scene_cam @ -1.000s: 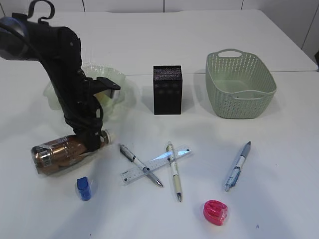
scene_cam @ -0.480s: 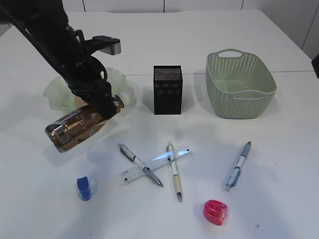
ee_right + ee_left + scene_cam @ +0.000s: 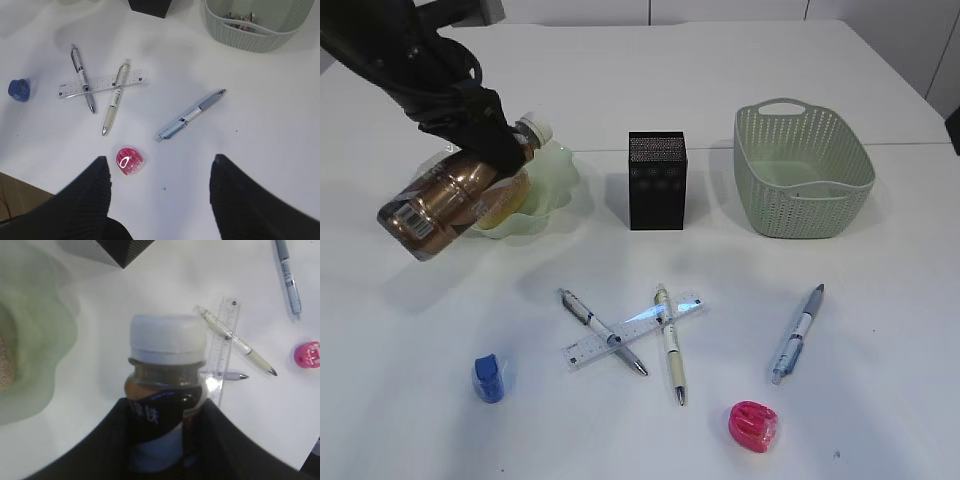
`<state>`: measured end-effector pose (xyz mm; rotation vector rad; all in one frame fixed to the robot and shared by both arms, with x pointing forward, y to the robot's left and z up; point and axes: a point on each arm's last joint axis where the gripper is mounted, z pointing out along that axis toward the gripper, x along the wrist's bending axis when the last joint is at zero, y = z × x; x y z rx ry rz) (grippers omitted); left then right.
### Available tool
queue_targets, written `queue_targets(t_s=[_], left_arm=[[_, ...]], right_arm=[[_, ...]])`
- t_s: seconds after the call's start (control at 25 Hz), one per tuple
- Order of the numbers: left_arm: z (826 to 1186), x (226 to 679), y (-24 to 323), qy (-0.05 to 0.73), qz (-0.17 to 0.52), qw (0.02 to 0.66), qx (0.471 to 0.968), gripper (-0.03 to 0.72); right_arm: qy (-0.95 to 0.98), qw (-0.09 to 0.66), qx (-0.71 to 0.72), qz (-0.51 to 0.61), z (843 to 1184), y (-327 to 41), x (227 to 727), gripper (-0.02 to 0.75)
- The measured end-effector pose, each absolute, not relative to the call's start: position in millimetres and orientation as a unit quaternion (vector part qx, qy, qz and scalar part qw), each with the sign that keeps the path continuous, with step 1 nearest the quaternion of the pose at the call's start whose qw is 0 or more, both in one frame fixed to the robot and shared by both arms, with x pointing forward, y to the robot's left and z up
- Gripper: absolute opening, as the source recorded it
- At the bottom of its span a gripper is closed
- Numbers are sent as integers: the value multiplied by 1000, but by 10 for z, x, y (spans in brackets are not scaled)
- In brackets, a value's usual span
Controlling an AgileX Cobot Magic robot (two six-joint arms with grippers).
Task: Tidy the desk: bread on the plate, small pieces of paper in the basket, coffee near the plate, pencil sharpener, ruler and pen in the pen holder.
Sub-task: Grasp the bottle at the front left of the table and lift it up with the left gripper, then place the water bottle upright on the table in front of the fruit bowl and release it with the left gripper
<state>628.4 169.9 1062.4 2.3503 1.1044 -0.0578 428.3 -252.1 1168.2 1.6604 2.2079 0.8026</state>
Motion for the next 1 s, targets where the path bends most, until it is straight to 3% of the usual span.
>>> queue_targets(t_s=[0.68,1.0], left_arm=[[11429,5784,1816,385,31,308,870,273],[11400,5262,1951,397,28,298,868,272]], right_arm=[[761,132,572,277,11682,-2521,4284,493],[760,132,572,278,11683,-2519,4284,493]])
